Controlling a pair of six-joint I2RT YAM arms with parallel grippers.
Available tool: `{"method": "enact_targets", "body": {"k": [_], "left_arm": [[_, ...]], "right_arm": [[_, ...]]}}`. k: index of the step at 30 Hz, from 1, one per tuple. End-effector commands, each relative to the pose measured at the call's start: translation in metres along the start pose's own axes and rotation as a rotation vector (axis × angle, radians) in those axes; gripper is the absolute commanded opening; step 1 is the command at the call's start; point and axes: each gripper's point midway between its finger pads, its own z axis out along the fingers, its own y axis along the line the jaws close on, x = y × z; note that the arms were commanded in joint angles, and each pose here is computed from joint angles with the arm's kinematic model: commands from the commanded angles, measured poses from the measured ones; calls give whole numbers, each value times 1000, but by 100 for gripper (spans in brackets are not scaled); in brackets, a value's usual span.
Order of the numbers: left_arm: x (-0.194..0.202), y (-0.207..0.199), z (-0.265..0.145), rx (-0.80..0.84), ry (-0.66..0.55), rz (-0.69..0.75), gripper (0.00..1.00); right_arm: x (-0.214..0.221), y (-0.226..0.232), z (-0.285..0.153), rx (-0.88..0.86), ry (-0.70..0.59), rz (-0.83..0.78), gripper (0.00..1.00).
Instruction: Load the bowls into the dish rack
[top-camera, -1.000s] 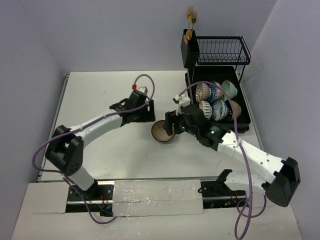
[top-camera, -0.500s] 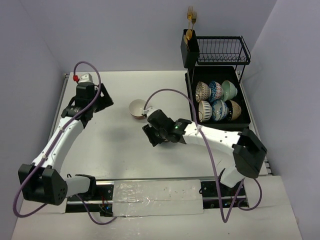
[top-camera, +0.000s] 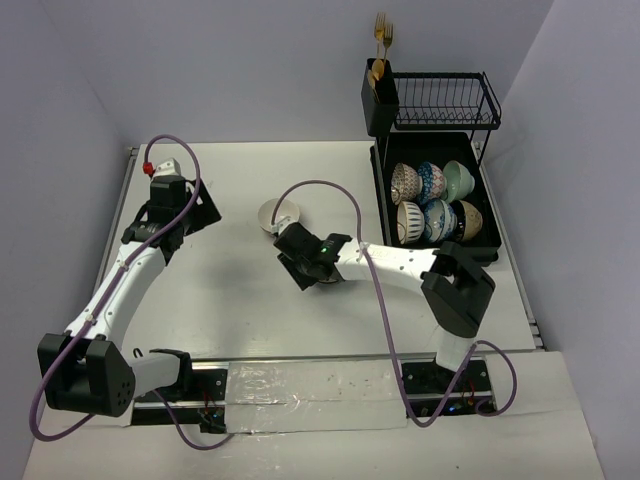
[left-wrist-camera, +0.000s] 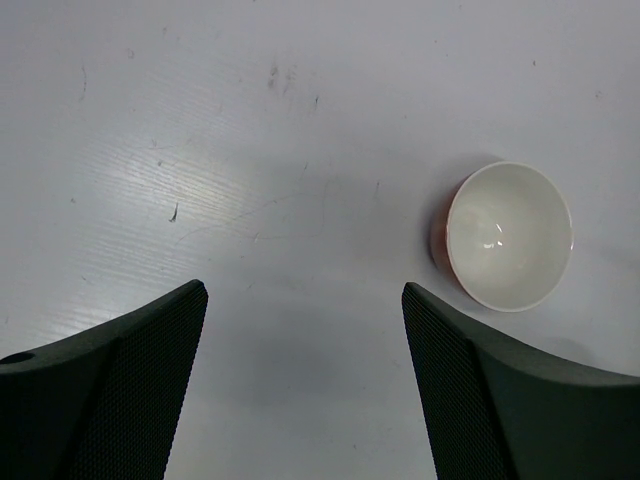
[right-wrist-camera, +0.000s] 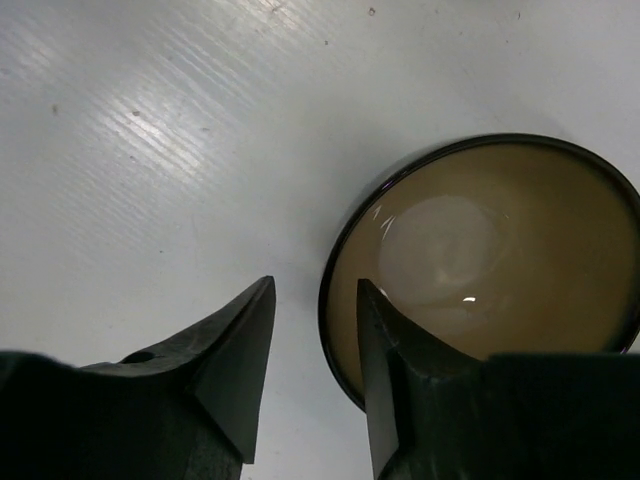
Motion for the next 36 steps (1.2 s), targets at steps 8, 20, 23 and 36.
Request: {"method": "enact_targets", "body": {"k": [8, 20, 23, 36], "left_arm": [[-14, 1, -2, -4, -52, 16, 84], [-15, 2, -5, -6, -63, 19, 84], [-14, 2, -4, -2, -59, 19, 84], [-17, -1, -9, 14, -75, 19, 84]], "right_arm": [[-18, 0, 0, 31, -32, -13, 36], [-18, 4, 3, 13, -12, -20, 24], [-23, 1, -4, 21, -29, -13, 5], [-170, -70, -203, -61, -681, 265, 0]]}}
